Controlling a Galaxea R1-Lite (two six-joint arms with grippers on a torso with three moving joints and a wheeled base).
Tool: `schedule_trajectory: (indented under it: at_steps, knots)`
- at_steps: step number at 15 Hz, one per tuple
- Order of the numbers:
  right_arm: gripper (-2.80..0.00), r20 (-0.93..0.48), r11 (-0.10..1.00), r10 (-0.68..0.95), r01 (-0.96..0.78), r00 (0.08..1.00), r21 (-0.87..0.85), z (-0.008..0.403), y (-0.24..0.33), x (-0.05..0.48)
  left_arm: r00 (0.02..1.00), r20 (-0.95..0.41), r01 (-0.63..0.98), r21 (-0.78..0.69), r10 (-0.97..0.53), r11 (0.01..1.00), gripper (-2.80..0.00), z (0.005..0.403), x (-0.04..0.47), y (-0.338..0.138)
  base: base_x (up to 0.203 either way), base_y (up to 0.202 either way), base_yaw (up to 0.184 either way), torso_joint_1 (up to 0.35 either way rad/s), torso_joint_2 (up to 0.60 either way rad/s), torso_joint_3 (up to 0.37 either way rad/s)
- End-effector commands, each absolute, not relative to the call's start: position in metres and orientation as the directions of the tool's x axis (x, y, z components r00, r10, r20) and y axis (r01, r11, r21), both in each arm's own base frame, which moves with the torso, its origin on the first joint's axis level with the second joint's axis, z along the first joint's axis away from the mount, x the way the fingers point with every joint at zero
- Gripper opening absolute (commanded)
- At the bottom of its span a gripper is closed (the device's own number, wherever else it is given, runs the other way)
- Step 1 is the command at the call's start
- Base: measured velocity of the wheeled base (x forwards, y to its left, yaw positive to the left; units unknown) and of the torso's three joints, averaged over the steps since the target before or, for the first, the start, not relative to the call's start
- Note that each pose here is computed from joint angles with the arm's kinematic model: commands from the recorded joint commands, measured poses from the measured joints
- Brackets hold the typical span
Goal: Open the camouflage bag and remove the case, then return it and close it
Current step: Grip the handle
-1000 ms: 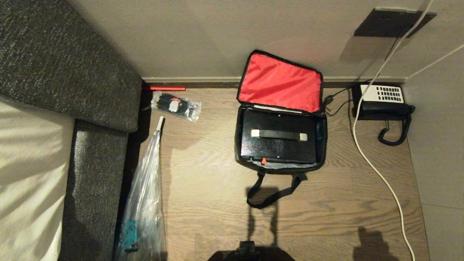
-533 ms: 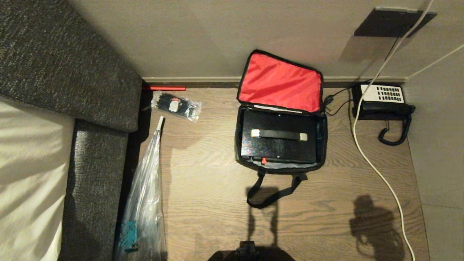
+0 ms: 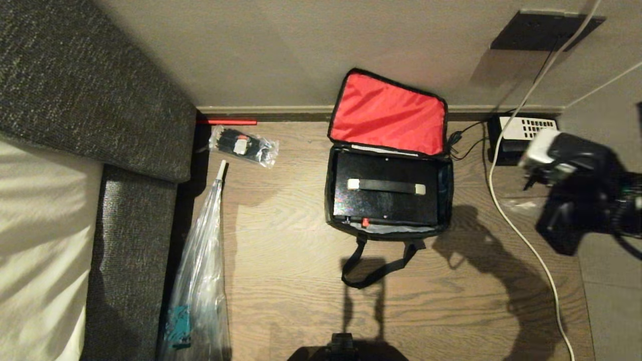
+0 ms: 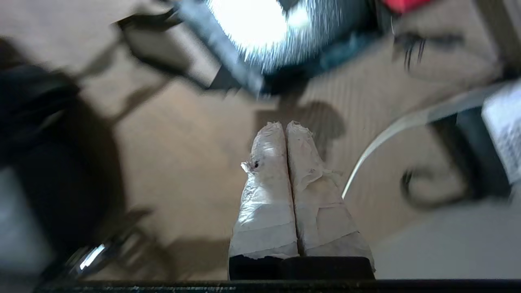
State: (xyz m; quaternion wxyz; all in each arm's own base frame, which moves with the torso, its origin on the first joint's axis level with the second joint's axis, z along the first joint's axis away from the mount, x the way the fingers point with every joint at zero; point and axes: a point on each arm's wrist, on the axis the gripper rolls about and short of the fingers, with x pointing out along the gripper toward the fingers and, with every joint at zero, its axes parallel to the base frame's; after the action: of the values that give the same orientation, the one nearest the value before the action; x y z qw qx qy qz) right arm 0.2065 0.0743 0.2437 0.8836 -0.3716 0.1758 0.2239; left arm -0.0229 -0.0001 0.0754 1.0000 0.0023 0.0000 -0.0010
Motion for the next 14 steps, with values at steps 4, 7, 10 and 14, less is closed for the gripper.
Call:
schedule_trajectory:
  at_steps: [4, 7, 10, 14]
  knots:
    - [0.00, -0.494, 0.552, 0.143, -0.484, 0.858, -0.679, 0.147, 0.166, 0.295, 1.000, -0.004, 0.002, 0.005, -0.002, 1.000, -2.80, 0.075, -0.023, 0.000, 0.000, 0.000, 0.000, 0.000, 0.00, 0.000]
    - [0.00, -0.406, 0.552, 0.095, -0.387, 0.909, -0.738, 0.140, 0.185, 0.294, 1.000, -0.003, 0.002, 0.005, -0.002, 1.000, -2.80, 0.075, -0.023, 0.000, 0.000, 0.000, 0.000, 0.000, 0.00, 0.000]
    - [0.00, -0.284, 0.525, 0.136, -0.312, 0.949, -0.792, 0.131, 0.195, 0.296, 1.000, -0.004, 0.002, 0.005, -0.002, 1.000, -2.80, 0.075, -0.023, 0.000, 0.000, 0.000, 0.000, 0.000, 0.00, 0.000]
    - [0.00, -0.144, 0.349, 0.142, -0.185, 0.979, -0.919, 0.117, 0.198, 0.303, 1.000, -0.003, 0.002, 0.005, -0.002, 1.000, -2.80, 0.075, -0.023, 0.000, 0.000, 0.000, 0.000, 0.000, 0.00, 0.000]
